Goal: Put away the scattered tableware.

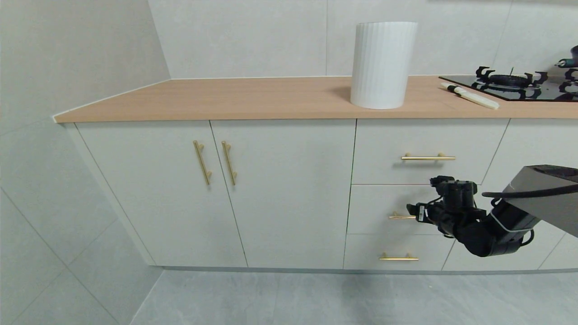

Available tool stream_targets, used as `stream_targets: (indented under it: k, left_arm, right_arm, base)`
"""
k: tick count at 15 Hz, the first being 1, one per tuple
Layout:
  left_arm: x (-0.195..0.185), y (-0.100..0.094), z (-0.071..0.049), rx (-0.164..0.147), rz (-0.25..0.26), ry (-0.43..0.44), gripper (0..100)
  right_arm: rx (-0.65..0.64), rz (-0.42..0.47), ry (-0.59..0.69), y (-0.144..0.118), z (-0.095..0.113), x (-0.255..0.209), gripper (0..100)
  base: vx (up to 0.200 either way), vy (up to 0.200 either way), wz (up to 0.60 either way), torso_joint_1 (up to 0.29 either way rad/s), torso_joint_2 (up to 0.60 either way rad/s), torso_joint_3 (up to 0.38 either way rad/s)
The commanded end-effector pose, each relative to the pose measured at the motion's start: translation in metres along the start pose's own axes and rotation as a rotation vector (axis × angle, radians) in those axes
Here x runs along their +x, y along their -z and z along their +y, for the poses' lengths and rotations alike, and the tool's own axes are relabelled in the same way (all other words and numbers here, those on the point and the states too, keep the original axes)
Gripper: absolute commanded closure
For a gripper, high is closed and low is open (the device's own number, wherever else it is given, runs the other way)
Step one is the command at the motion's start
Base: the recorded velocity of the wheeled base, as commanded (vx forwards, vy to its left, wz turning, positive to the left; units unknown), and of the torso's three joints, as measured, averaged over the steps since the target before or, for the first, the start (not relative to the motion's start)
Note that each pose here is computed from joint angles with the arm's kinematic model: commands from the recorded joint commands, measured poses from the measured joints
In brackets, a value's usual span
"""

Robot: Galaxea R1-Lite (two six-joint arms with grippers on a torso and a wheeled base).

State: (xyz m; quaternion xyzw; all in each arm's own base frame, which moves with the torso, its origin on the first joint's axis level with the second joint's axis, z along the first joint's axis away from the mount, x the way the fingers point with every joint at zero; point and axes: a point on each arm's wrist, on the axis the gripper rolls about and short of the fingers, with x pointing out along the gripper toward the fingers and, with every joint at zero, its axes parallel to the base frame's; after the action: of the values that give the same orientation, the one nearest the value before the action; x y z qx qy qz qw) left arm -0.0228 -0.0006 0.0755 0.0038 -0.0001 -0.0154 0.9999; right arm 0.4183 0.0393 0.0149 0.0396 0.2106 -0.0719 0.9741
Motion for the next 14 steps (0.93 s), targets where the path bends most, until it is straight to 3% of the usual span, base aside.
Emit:
stream_targets:
  k: [1, 10, 14]
  left_arm:
    - [0.0, 0.0, 0.0, 0.0, 0.002, 0.0, 0]
    - [0.0, 0.0, 0.0, 0.0, 0.002, 0.0, 0]
    - [0.0, 0.0, 0.0, 0.0, 0.002, 0.0, 0]
  right_arm:
    - [0.031, -0.006, 0.006, 0.003, -0.001, 0.011, 0]
    - [0.211, -0.12, 0.079, 0.001, 0.009, 0.06, 0]
    - [0.23, -0.152, 0.103, -0.002, 0.008, 0.069, 0]
  base:
    - [0.0, 0.0, 0.0, 0.0, 0.0, 0.0]
    - [0.0, 0.0, 0.0, 0.0, 0.0, 0.0]
    - [0.0, 0.0, 0.0, 0.0, 0.0, 0.0]
